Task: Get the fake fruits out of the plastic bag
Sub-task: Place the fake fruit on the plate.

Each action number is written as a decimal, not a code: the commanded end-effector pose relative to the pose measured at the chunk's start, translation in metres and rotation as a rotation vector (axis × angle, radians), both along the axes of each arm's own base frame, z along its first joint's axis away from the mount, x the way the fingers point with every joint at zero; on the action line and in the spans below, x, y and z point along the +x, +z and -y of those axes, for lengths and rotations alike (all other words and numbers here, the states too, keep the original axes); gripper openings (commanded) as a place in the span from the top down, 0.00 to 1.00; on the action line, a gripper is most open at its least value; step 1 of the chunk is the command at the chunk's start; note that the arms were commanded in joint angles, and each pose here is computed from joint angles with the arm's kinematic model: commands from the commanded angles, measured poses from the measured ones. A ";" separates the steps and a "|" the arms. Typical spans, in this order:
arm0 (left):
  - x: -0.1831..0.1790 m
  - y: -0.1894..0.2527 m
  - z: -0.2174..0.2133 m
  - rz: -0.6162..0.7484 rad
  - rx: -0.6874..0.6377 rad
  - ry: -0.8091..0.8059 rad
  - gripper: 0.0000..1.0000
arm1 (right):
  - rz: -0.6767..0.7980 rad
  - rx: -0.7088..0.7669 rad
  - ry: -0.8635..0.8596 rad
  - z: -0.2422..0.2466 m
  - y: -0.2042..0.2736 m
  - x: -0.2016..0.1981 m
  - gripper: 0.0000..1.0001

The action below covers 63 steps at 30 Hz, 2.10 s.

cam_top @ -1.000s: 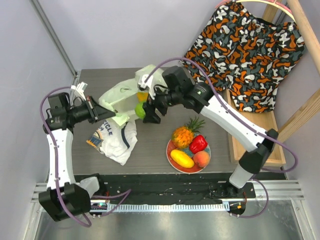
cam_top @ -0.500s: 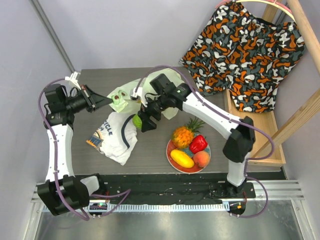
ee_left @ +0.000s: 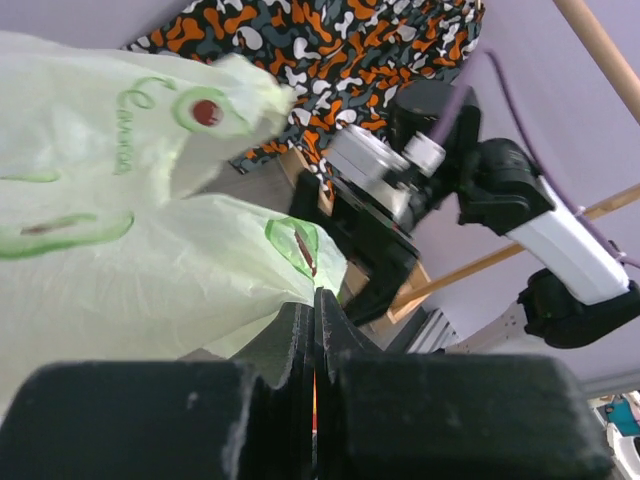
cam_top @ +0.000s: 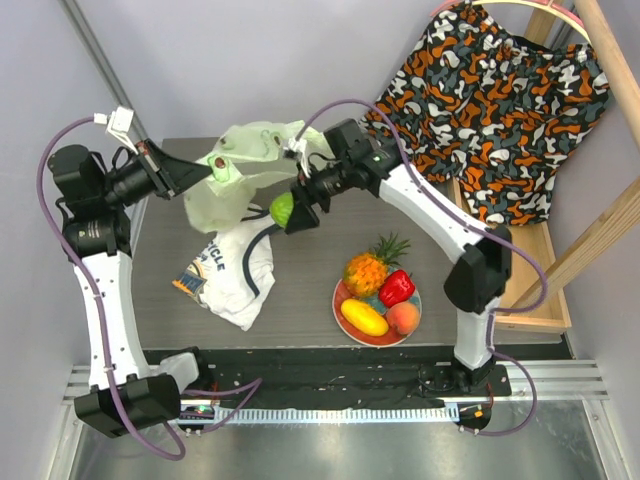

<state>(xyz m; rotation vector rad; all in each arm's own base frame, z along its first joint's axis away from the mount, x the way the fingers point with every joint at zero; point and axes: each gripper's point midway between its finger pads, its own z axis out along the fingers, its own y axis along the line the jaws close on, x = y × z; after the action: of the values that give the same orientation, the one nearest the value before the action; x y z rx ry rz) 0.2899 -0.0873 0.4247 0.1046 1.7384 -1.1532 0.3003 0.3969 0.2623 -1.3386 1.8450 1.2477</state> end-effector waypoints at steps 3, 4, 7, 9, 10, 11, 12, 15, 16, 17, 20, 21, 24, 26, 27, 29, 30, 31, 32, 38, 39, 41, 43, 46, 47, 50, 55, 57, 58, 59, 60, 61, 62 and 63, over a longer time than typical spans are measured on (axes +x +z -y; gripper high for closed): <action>-0.002 -0.017 -0.001 -0.037 -0.016 -0.005 1.00 | 0.334 -0.106 0.286 0.036 -0.010 -0.082 0.47; -0.002 -0.017 0.000 -0.037 -0.016 -0.013 1.00 | 0.307 -0.124 0.298 0.038 -0.021 -0.088 0.47; 0.002 -0.018 -0.001 -0.049 -0.022 -0.014 1.00 | 0.281 -0.143 0.274 0.037 -0.026 -0.086 0.50; 0.003 -0.023 -0.001 -0.066 -0.029 -0.009 1.00 | 0.330 -0.162 0.245 0.041 -0.021 -0.078 0.50; 0.004 -0.026 -0.002 -0.072 -0.031 -0.003 1.00 | 0.348 -0.175 0.239 0.046 -0.020 -0.077 0.50; 0.004 -0.031 -0.002 -0.085 -0.034 0.000 1.00 | 0.386 -0.193 0.243 0.051 -0.020 -0.074 0.50; 0.004 -0.033 -0.003 -0.091 -0.036 0.005 1.00 | 0.432 -0.217 0.233 0.059 -0.016 -0.072 0.51; 0.004 -0.040 -0.004 -0.098 -0.035 0.020 1.00 | 0.484 -0.297 0.278 0.091 -0.025 -0.084 0.52; 0.004 -0.043 -0.004 -0.102 -0.036 0.021 1.00 | 0.458 -0.367 0.290 0.110 -0.041 -0.089 0.53; 0.003 -0.046 -0.003 -0.108 -0.038 0.021 1.00 | 0.491 -0.389 0.323 0.122 -0.044 -0.093 0.53; 0.001 -0.049 -0.002 -0.115 -0.041 0.017 1.00 | 0.542 -0.502 0.404 0.165 -0.064 -0.112 0.53; 0.000 -0.051 -0.002 -0.119 -0.043 0.017 1.00 | 0.531 -0.537 0.428 0.178 -0.077 -0.120 0.53; 0.001 -0.054 -0.002 -0.127 -0.045 0.017 1.00 | 0.577 -0.588 0.463 0.202 -0.087 -0.131 0.53; 0.002 -0.055 -0.003 -0.130 -0.045 0.020 1.00 | 0.605 -0.625 0.476 0.214 -0.093 -0.131 0.53; 0.001 -0.055 -0.003 -0.128 -0.045 0.021 1.00 | 0.591 -0.656 0.487 0.221 -0.105 -0.134 0.53; 0.002 -0.055 -0.003 -0.130 -0.046 0.022 1.00 | 0.612 -0.688 0.471 0.225 -0.111 -0.129 0.53; 0.001 -0.054 -0.002 -0.128 -0.046 0.017 1.00 | 0.607 -0.708 0.474 0.230 -0.119 -0.130 0.53; 0.001 -0.053 -0.002 -0.127 -0.047 0.017 1.00 | 0.621 -0.713 0.447 0.228 -0.121 -0.125 0.53; 0.000 -0.053 -0.002 -0.127 -0.047 0.016 1.00 | 0.629 -0.726 0.436 0.229 -0.124 -0.122 0.53; -0.004 -0.054 -0.001 -0.122 -0.046 0.017 1.00 | 0.608 -0.742 0.426 0.227 -0.135 -0.126 0.53; -0.005 -0.055 -0.001 -0.124 -0.047 0.017 1.00 | 0.604 -0.746 0.432 0.226 -0.137 -0.127 0.53; -0.006 -0.057 -0.001 -0.127 -0.048 0.020 1.00 | 0.600 -0.745 0.419 0.222 -0.138 -0.126 0.53; -0.007 -0.058 -0.001 -0.128 -0.048 0.023 1.00 | 0.596 -0.754 0.411 0.216 -0.142 -0.126 0.52; -0.009 -0.058 0.000 -0.127 -0.048 0.022 1.00 | 0.590 -0.767 0.412 0.210 -0.148 -0.128 0.50; -0.009 -0.059 -0.001 -0.128 -0.049 0.023 1.00 | 0.589 -0.774 0.417 0.209 -0.150 -0.129 0.50; -0.009 -0.059 -0.001 -0.131 -0.050 0.022 1.00 | 0.592 -0.819 0.402 0.209 -0.160 -0.127 0.50; -0.009 -0.059 -0.001 -0.131 -0.049 0.023 1.00 | 0.593 -0.841 0.390 0.210 -0.166 -0.125 0.50; -0.009 -0.061 -0.001 -0.136 -0.050 0.022 1.00 | 0.596 -0.863 0.390 0.214 -0.170 -0.124 0.50; -0.008 -0.061 -0.001 -0.137 -0.050 0.023 1.00 | 0.600 -0.870 0.390 0.214 -0.171 -0.124 0.50; -0.009 -0.062 -0.001 -0.137 -0.050 0.023 1.00 | 0.598 -0.880 0.392 0.217 -0.174 -0.124 0.50; -0.009 -0.061 -0.001 -0.136 -0.050 0.022 1.00 | 0.603 -0.883 0.388 0.217 -0.174 -0.124 0.50; -0.009 -0.062 -0.001 -0.137 -0.051 0.022 1.00 | 0.604 -0.886 0.389 0.217 -0.175 -0.124 0.50; -0.009 -0.063 -0.001 -0.140 -0.051 0.023 1.00 | 0.606 -0.891 0.390 0.218 -0.175 -0.124 0.50; -0.009 -0.063 0.000 -0.140 -0.052 0.020 1.00 | 0.613 -0.896 0.390 0.217 -0.175 -0.123 0.50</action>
<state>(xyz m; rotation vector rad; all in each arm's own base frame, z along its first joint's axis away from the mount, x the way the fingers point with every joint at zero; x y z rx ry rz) 0.2837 -0.0872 0.3550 -0.0524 1.8544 -1.2261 0.1751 0.1806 0.0912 -2.3027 1.7454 0.0625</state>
